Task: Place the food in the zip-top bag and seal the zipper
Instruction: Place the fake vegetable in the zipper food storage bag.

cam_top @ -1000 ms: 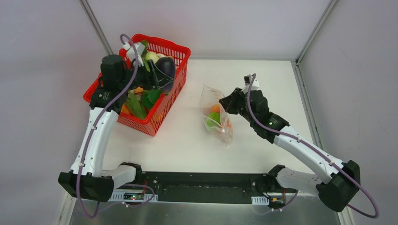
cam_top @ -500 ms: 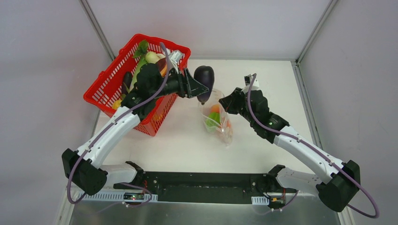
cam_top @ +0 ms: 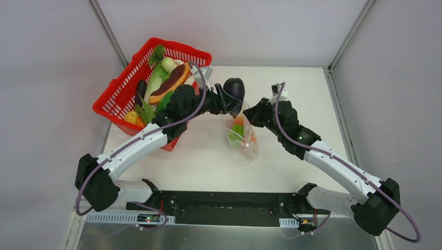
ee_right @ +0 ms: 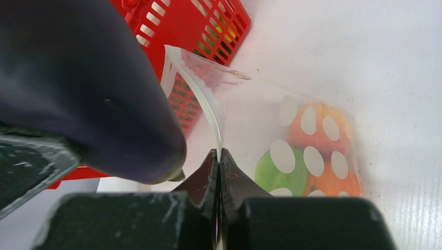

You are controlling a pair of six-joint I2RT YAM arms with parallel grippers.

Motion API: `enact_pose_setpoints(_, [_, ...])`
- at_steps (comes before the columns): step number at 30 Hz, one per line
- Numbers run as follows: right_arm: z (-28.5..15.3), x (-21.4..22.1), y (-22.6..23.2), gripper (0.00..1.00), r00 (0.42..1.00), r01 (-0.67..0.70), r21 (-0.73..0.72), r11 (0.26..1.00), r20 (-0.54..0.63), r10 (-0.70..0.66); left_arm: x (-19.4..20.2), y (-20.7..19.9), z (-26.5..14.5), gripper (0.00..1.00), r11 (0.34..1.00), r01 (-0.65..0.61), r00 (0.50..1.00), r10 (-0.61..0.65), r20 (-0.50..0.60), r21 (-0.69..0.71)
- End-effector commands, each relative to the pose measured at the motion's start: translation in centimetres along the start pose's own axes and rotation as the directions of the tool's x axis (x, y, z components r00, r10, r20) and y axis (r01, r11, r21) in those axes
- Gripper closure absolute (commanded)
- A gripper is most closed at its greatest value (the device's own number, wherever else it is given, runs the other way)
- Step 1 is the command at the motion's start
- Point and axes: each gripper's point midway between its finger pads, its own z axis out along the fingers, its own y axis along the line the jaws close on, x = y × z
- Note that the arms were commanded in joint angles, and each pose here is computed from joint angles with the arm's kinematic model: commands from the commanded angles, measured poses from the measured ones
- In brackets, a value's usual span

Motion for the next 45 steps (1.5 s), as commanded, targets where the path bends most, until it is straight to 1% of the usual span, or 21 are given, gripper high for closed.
enact_pose_setpoints(1, [-0.8, -2.3, 1.5, 1.0, 0.996, -0.023, -0.054, 0.998, 0.08, 0.027, -0.5, 0.7, -0.1, 0.68, 0.996, -0.052, 0.996, 0.056, 0.063, -0.069])
enact_pose_setpoints(7, [-0.9, -2.5, 1.4, 1.0, 0.995, -0.026, -0.052, 0.998, 0.093, 0.031, 1.6, 0.7, 0.1, 0.67, 0.996, -0.052, 0.999, 0.051, -0.017, -0.078])
enact_pose_setpoints(13, [-0.8, -2.8, 1.2, 1.0, 0.994, -0.029, -0.038, 0.999, 0.108, 0.033, 4.7, 2.6, -1.2, 0.63, 0.978, -0.05, 0.984, 0.013, -0.178, -0.205])
enact_pose_setpoints(17, [-0.7, -2.8, 1.1, 1.0, 0.993, -0.037, -0.032, 0.999, 0.11, 0.04, 6.3, 1.9, -1.3, 0.58, 0.986, -0.023, 0.971, -0.018, -0.24, -0.167])
enact_pose_setpoints(23, [-0.6, -2.7, 1.2, 1.0, 0.994, -0.036, -0.038, 0.999, 0.103, 0.04, 6.6, 0.3, -0.9, 0.5, 0.994, -0.023, 0.949, -0.012, -0.314, -0.107])
enact_pose_setpoints(26, [-0.7, -2.6, 1.0, 1.0, 0.994, -0.036, -0.032, 0.999, 0.106, 0.04, 6.8, 0.0, -1.1, 0.46, 0.994, -0.041, 0.935, 0.002, -0.356, -0.102])
enact_pose_setpoints(28, [-0.8, -2.7, 1.0, 1.0, 0.993, -0.037, -0.033, 0.999, 0.11, 0.04, 6.7, -0.2, -1.1, 0.42, 0.994, -0.055, 0.926, 0.014, -0.377, -0.099])
enact_pose_setpoints(30, [-0.9, -2.7, 0.9, 1.0, 0.993, -0.037, -0.033, 0.999, 0.115, 0.041, 6.8, -0.3, -1.3, 0.33, 0.993, -0.065, 0.918, 0.021, -0.395, -0.099])
enact_pose_setpoints(33, [-1.0, -2.9, 0.7, 1.0, 0.991, -0.036, -0.024, 0.999, 0.127, 0.039, 6.6, -0.5, -1.7, 0.29, 0.992, -0.086, 0.912, 0.04, -0.409, -0.093])
enact_pose_setpoints(39, [-0.9, -2.9, 0.6, 1.0, 0.991, -0.03, -0.018, 0.999, 0.13, 0.033, 6.7, -0.8, -2.0, 0.13, 0.991, -0.109, 0.899, 0.066, -0.433, -0.074])
enact_pose_setpoints(42, [-0.9, -2.9, 0.6, 1.0, 0.991, -0.03, -0.019, 0.999, 0.128, 0.033, 6.5, -0.8, -2.2, 0.1, 0.991, -0.117, 0.9, 0.075, -0.43, -0.071])
enact_pose_setpoints(45, [-0.8, -2.9, 0.5, 1.0, 0.991, -0.029, -0.016, 0.999, 0.129, 0.031, 6.1, -1.1, -2.4, 0.11, 0.989, -0.129, 0.903, 0.09, -0.419, -0.065])
